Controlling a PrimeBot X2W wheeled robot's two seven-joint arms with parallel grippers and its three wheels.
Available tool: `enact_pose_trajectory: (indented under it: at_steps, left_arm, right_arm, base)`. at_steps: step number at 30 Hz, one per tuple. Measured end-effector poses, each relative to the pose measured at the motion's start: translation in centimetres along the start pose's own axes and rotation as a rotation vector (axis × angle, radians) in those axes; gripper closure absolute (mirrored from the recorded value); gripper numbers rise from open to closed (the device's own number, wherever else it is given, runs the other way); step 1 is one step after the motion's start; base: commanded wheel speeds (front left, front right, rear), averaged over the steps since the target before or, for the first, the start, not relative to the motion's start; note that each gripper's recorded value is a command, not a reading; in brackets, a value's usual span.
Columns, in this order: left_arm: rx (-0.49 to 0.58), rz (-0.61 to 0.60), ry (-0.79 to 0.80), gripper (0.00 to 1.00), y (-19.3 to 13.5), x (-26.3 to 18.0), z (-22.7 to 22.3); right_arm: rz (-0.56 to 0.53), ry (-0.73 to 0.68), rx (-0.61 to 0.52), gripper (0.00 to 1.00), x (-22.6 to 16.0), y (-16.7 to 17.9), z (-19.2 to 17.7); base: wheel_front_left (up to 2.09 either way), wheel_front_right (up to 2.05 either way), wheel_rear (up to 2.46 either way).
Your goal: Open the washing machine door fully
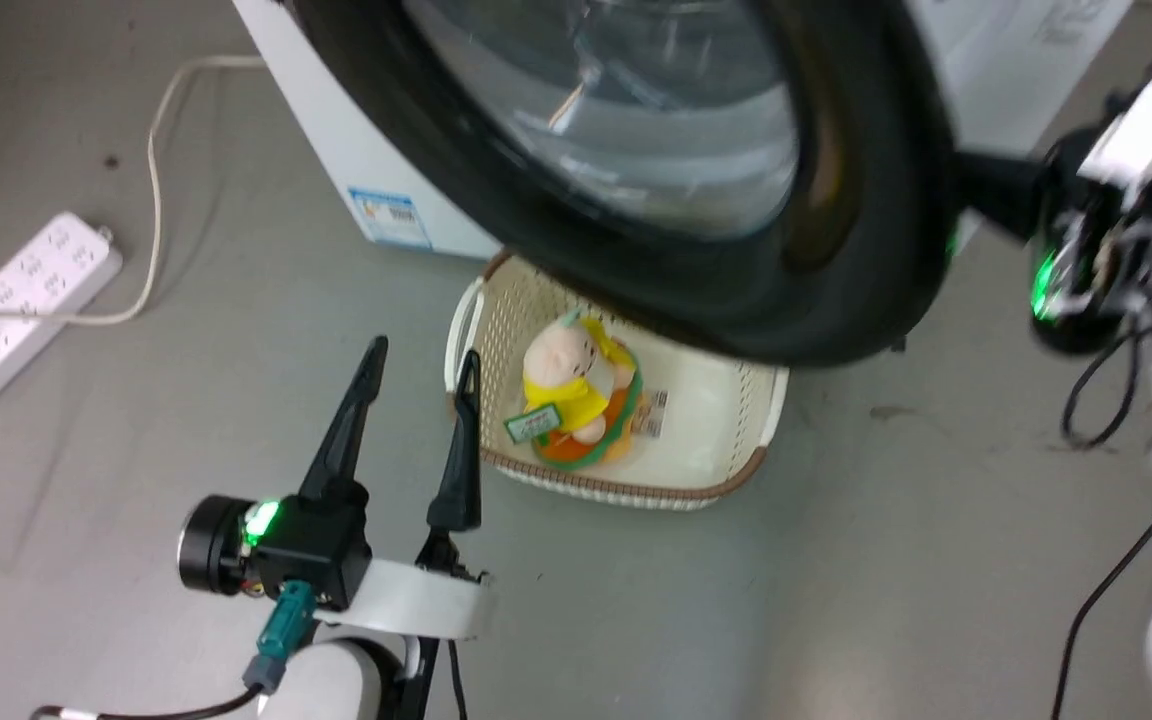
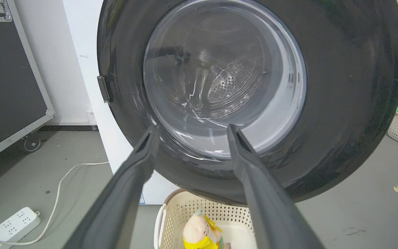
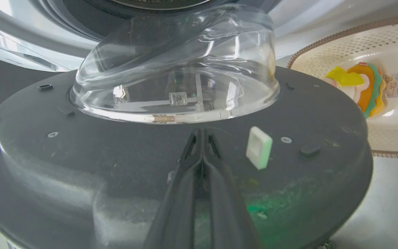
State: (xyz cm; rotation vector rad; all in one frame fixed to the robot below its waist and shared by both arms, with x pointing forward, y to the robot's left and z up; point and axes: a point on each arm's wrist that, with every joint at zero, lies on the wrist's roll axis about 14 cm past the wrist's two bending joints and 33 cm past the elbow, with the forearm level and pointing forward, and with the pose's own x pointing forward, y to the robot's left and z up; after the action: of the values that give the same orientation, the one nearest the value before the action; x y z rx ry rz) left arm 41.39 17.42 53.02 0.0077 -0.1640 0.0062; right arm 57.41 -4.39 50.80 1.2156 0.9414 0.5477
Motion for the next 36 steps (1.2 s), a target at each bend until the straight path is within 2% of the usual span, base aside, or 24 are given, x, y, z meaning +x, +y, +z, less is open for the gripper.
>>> enact_pose_trajectory:
  at_steps: [7, 9, 24, 29, 31, 32, 33, 34, 35, 36]
  left_arm:
    - [-0.016, -0.018, -0.007, 0.00, -0.7, -1.9, 0.9]
    - [-0.024, -0.031, 0.000, 0.00, -1.0, -3.1, 0.9]
    - [-0.027, -0.007, -0.002, 0.00, -0.2, -5.3, 1.5]
    - [-0.026, 0.000, -0.011, 0.00, 0.1, -5.4, 1.8]
    - [-0.027, 0.003, -0.017, 0.00, 0.1, -5.5, 2.0]
    - [-0.027, 0.002, -0.020, 0.00, 0.1, -5.7, 2.1]
    - [-0.028, 0.002, -0.022, 0.00, 0.1, -5.8, 2.2]
    - [-0.031, 0.003, -0.025, 0.00, 0.0, -5.9, 2.3]
    - [-0.032, 0.002, -0.030, 0.00, 0.0, -6.0, 2.4]
    - [-0.036, 0.002, -0.037, 0.00, -0.1, -6.0, 2.6]
  right_arm:
    - [0.017, 0.081, -0.026, 1.00, -2.1, 0.0, -4.5]
    - [0.039, 0.165, -0.059, 1.00, -3.2, 0.5, -7.0]
    - [0.149, 0.444, -0.135, 1.00, -1.4, 0.9, -20.1]
    - [0.162, 0.414, -0.149, 1.00, -1.1, 1.2, -21.1]
    - [0.173, 0.358, -0.154, 1.00, -1.3, 1.7, -20.4]
    - [0.179, 0.314, -0.164, 0.95, -1.4, 2.0, -19.7]
    - [0.181, 0.264, -0.181, 0.95, -1.7, 2.3, -18.8]
    - [0.177, 0.200, -0.217, 0.33, -2.1, 2.6, -17.6]
    - [0.169, 0.132, -0.262, 0.00, -2.7, 3.0, -16.3]
    - [0.162, 0.052, -0.314, 0.00, -3.5, 3.4, -14.8]
  base:
    - [0.00, 0.00, 0.00]
    - [0.00, 0.00, 0.00]
    - [0.00, 0.00, 0.00]
    - [0.00, 0.00, 0.00]
    - [0.00, 0.00, 0.00]
    - [0.00, 0.00, 0.00]
    - [0.00, 0.00, 0.00]
    - [0.00, 0.00, 0.00]
    - [0.00, 0.00, 0.00]
    - [0.00, 0.00, 0.00]
